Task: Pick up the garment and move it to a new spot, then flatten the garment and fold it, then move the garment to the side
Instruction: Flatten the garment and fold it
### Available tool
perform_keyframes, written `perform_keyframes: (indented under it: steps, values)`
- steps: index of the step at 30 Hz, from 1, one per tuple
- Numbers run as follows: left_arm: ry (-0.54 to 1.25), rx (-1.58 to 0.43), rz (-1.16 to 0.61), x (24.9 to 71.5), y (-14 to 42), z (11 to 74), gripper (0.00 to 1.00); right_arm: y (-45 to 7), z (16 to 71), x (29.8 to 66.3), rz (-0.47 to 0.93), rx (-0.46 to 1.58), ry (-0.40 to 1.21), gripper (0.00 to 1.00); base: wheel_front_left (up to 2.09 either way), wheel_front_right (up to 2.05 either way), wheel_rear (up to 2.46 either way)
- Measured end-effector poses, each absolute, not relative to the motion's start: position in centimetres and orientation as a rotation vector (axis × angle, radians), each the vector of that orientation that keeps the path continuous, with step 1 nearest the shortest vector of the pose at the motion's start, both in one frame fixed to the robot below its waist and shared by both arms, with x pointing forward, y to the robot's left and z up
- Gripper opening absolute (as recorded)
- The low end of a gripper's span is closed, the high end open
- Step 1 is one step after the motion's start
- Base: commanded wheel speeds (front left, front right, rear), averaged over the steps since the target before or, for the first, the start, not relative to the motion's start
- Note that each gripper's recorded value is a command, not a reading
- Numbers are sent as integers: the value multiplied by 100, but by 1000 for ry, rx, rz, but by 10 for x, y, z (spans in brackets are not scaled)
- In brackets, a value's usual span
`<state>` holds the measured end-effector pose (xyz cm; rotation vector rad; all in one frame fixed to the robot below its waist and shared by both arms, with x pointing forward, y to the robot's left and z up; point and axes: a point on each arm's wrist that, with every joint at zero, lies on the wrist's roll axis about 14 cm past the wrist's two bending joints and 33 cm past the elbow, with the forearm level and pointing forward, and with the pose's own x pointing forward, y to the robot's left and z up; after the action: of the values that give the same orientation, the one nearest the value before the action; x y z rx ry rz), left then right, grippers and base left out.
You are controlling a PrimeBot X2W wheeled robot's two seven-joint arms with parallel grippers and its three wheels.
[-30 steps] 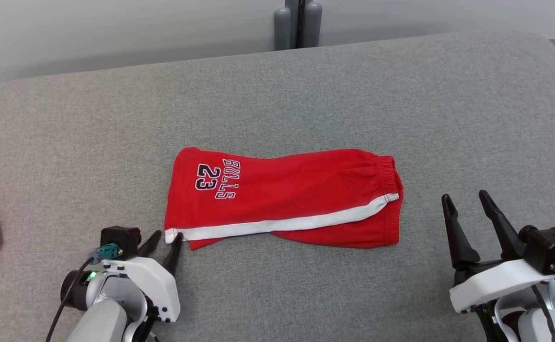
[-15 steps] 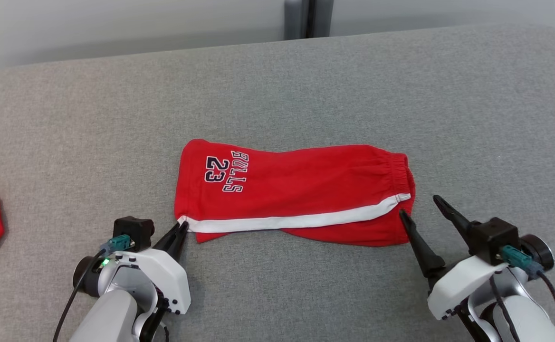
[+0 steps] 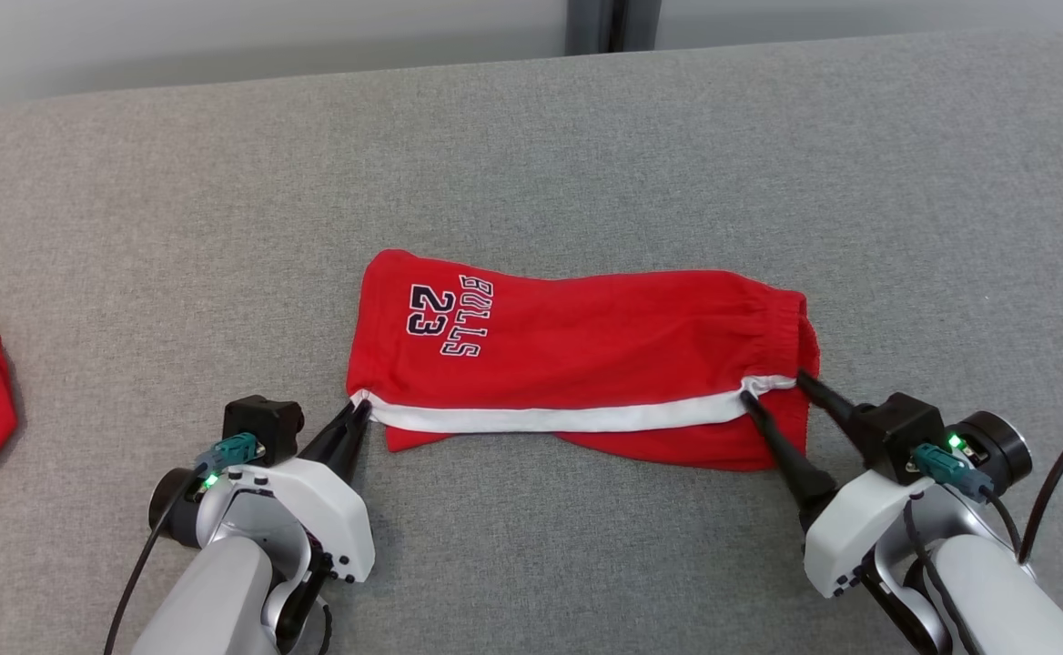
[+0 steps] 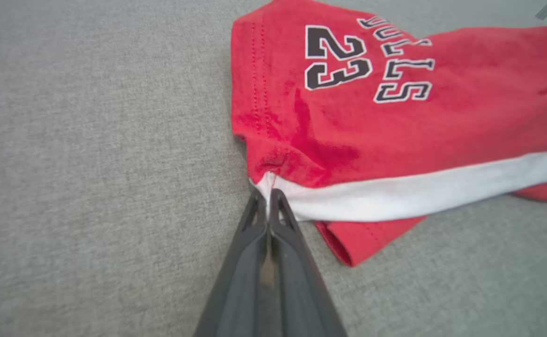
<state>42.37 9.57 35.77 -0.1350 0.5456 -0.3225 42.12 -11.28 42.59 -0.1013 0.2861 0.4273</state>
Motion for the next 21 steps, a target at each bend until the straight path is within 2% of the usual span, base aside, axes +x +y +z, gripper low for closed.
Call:
perform_keyframes:
  steps: [1, 2, 7, 14, 21]
  values:
    - [541, -137, -321, 424, 96, 358, 0, -112, 423, 420, 432, -99, 297, 2, 0, 0, 0]
    - [534, -139, -319, 425, 96, 359, 0, -111, 422, 420, 435, -97, 301, 0, 0, 0, 0]
    - [471, -149, -296, 433, 104, 370, 0, -113, 422, 422, 426, -62, 306, 0, 0, 0, 0]
    - [280, -159, -270, 457, 111, 417, 0, -118, 452, 431, 388, 27, 205, 0, 0, 0, 0]
    - [47, -181, -260, 483, 113, 493, 0, -125, 512, 447, 347, 104, 17, 0, 0, 0, 0]
